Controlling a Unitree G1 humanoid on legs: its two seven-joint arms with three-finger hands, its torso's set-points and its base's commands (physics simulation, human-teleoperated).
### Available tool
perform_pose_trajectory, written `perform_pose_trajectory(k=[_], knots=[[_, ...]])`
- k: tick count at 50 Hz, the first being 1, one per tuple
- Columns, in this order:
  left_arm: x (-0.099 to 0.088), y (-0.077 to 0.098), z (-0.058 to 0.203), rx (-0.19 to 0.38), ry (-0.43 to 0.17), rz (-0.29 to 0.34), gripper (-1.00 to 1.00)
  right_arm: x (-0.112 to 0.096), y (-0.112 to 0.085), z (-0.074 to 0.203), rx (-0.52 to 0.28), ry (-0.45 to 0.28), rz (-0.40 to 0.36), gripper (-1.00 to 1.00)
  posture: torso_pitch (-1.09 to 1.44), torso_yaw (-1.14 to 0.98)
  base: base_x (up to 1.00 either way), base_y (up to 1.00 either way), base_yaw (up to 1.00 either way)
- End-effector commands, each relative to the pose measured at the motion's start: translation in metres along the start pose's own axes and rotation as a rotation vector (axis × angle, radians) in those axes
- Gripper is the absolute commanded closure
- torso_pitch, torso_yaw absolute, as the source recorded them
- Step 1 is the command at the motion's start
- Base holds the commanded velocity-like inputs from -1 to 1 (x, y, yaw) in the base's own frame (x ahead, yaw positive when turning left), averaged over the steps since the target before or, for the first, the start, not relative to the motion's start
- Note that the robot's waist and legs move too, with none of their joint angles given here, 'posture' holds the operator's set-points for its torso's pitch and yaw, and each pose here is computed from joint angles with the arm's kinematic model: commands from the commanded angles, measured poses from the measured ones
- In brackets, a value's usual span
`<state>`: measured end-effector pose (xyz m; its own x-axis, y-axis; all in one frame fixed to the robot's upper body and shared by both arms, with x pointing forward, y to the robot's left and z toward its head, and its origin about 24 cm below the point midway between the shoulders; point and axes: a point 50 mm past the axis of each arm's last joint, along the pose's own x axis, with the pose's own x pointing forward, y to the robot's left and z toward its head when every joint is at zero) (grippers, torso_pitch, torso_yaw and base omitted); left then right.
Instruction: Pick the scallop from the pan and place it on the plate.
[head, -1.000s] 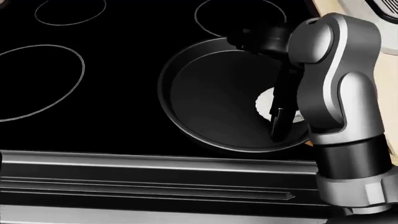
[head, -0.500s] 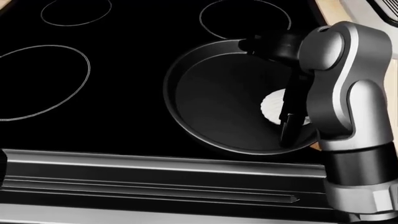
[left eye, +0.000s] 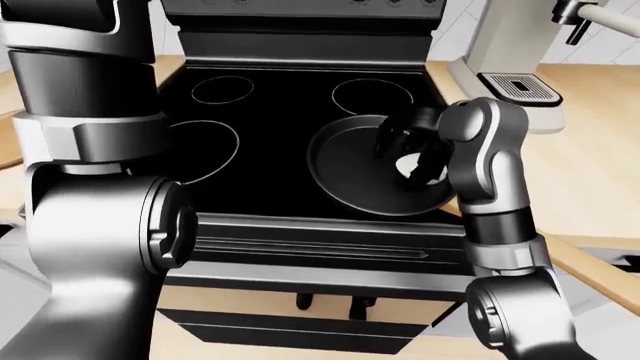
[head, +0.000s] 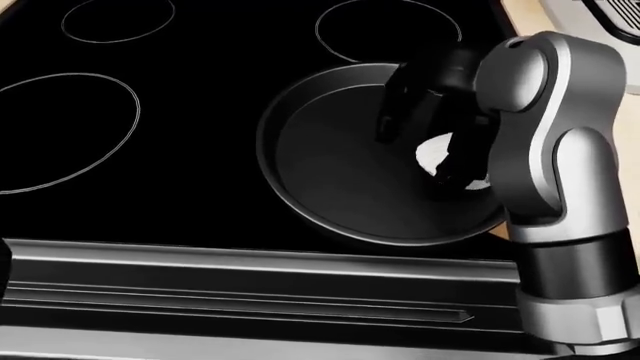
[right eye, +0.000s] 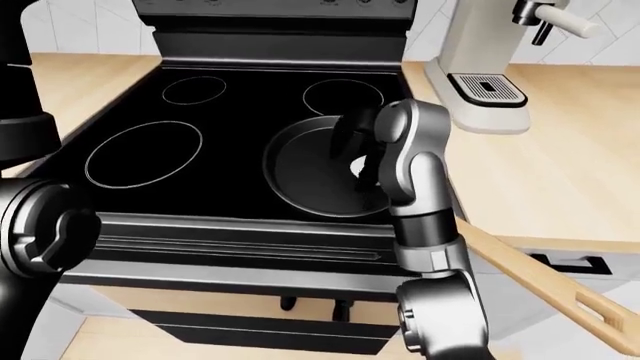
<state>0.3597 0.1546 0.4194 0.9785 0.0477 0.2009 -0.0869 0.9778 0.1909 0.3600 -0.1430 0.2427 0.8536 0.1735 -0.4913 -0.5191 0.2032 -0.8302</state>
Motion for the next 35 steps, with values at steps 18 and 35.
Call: perform_pose_trajectory(k=[18,35], knots=[[-0.008,0.003,0.024,-0.004,-0.102,0.013,-1.0,-0.006,-0.006,0.002,-0.002,-0.005,-0.002,1.0,0.0,0.0,0.0,0.0,0.0],[-0.009,0.003,0.024,-0.003,-0.102,0.013,-1.0,-0.012,-0.021,0.012,-0.014,-0.015,-0.02,1.0,0.0,0.0,0.0,0.0,0.0]])
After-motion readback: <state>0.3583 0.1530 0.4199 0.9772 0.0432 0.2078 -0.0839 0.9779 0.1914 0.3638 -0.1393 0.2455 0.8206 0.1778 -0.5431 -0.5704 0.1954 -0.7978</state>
